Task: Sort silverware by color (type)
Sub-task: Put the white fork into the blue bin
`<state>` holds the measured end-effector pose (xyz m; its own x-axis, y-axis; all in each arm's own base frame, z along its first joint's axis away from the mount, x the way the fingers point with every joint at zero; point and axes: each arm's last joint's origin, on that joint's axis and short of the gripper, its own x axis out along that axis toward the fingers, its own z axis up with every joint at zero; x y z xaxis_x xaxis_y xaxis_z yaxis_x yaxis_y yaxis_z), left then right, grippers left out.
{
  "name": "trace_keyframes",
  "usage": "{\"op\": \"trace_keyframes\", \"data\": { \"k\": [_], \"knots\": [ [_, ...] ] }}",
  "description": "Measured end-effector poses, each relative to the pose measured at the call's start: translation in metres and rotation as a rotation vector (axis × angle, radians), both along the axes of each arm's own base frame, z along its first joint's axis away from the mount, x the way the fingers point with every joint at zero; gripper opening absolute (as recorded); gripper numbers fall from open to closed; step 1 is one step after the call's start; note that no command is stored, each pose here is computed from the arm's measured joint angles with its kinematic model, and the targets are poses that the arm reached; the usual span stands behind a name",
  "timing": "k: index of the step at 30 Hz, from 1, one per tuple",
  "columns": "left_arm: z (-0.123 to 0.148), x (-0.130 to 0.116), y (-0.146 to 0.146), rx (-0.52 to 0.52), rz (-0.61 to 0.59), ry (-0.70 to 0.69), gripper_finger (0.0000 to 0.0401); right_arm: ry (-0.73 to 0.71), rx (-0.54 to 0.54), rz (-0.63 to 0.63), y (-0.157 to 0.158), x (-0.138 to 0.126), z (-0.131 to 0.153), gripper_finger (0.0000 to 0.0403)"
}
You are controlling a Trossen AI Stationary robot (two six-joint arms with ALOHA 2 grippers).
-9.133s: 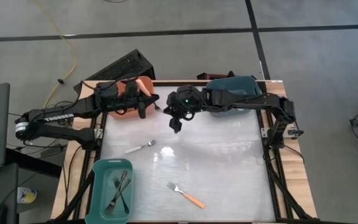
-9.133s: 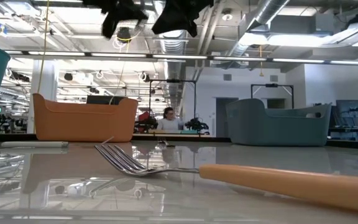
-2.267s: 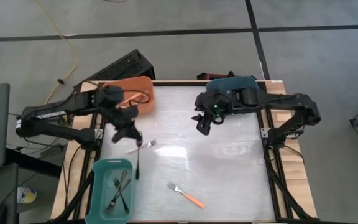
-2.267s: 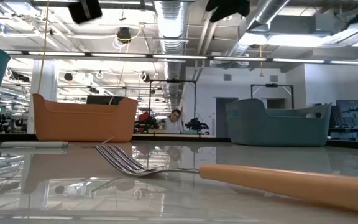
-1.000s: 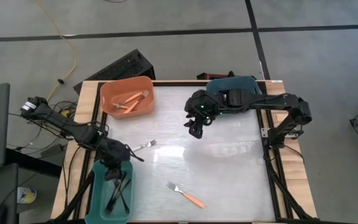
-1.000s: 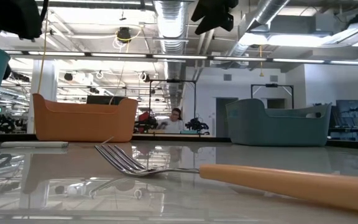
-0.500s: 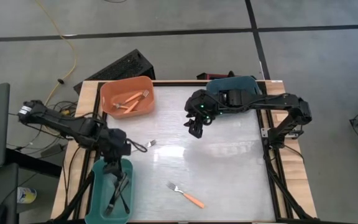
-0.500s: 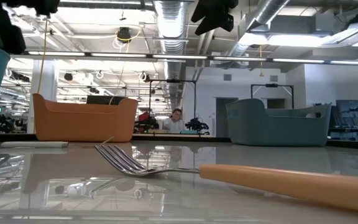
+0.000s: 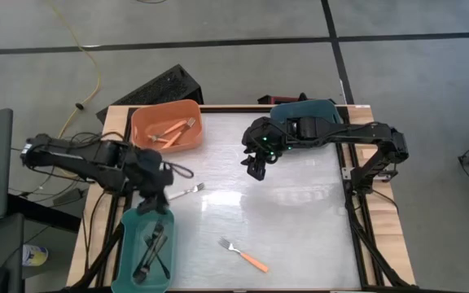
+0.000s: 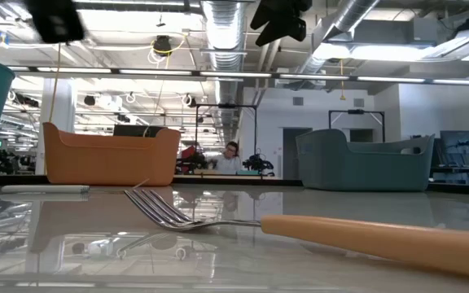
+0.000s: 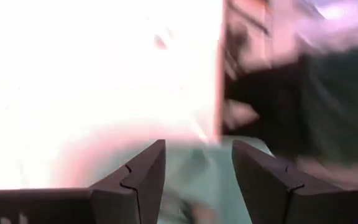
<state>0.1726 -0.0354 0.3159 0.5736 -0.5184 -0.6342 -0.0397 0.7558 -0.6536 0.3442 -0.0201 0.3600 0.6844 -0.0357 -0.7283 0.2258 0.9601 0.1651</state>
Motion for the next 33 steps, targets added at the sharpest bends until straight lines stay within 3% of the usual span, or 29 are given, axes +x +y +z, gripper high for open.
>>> {"op": "trace_keyframes", "data": {
  "k": [5, 9, 15, 20, 24, 33],
  "knots": [
    [0.003, 0.024, 0.025, 0.312, 0.263, -0.095, 0.0169, -0.001, 0.014, -0.006, 0.004, 0.0, 0.0, 0.0221],
    [-0.037, 0.055, 0.043, 0.402, 0.242, 0.098, 0.0169, 0.001, 0.016, 0.009, 0.01, 0.0, 0.0, 0.0221],
    [-0.097, 0.09, 0.052, 0.449, 0.147, 0.357, 0.0169, 0.043, 0.043, 0.014, 0.024, -0.003, -0.003, 0.0221],
    [-0.128, 0.109, 0.053, 0.458, 0.089, 0.423, 0.0169, 0.065, 0.043, 0.029, 0.032, -0.004, -0.004, 0.0221],
    [-0.134, 0.121, 0.056, 0.521, 0.09, 0.421, 0.0169, 0.068, 0.043, 0.029, 0.034, -0.005, -0.004, 0.0221],
    [-0.146, 0.105, 0.055, 0.567, 0.062, 0.573, 0.0169, 0.096, 0.048, 0.016, 0.033, -0.007, -0.006, 0.0221]
  ]
}}
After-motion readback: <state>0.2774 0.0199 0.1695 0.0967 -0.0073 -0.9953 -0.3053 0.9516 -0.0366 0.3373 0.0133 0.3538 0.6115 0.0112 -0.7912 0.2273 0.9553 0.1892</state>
